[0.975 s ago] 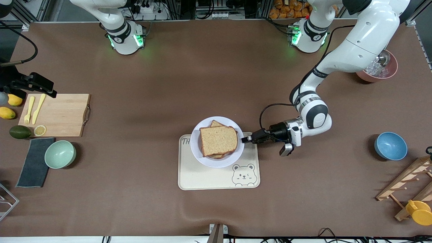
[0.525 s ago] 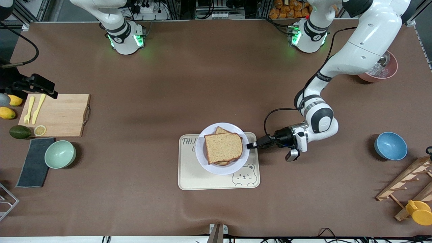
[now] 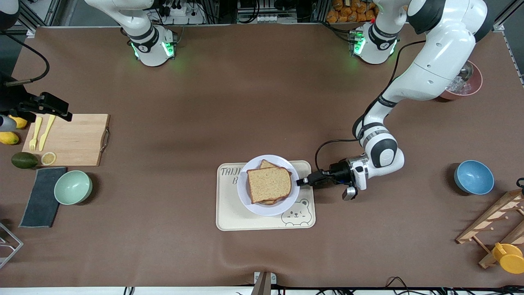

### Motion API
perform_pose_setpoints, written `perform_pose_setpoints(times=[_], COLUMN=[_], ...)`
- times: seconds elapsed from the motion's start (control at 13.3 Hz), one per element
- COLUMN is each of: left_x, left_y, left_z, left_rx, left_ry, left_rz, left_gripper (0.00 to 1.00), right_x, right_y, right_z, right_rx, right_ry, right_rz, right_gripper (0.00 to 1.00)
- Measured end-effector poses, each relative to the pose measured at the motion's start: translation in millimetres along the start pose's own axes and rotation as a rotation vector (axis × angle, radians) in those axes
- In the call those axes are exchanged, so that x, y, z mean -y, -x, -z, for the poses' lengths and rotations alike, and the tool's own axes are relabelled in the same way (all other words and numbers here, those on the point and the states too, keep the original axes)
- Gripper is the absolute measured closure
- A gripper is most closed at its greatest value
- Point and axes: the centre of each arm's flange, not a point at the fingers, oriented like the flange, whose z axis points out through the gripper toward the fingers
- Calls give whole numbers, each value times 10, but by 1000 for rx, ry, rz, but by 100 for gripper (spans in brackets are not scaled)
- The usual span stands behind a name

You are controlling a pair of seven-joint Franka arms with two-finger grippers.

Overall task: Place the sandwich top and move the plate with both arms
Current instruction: 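Slide the plate with the left gripper onto the bear tray, then open the left gripper and draw it back from the plate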

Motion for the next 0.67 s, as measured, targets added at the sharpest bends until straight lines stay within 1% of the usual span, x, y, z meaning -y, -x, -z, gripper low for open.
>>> perform_pose_setpoints(times=[0.3,0.67], left_x=[194,373], left_y=[-24,-88], left_z=[-32,15], left_rx=[-4,-14], left_ry=[-3,-27], left_rz=[14,14], left_gripper=[96,96], right_x=[-50,-70], right_y=[-8,-25], right_z=[-16,-48], right_rx=[3,9], right_ry=[0,-2], right_rz=[-9,-12], right_gripper=[0,0])
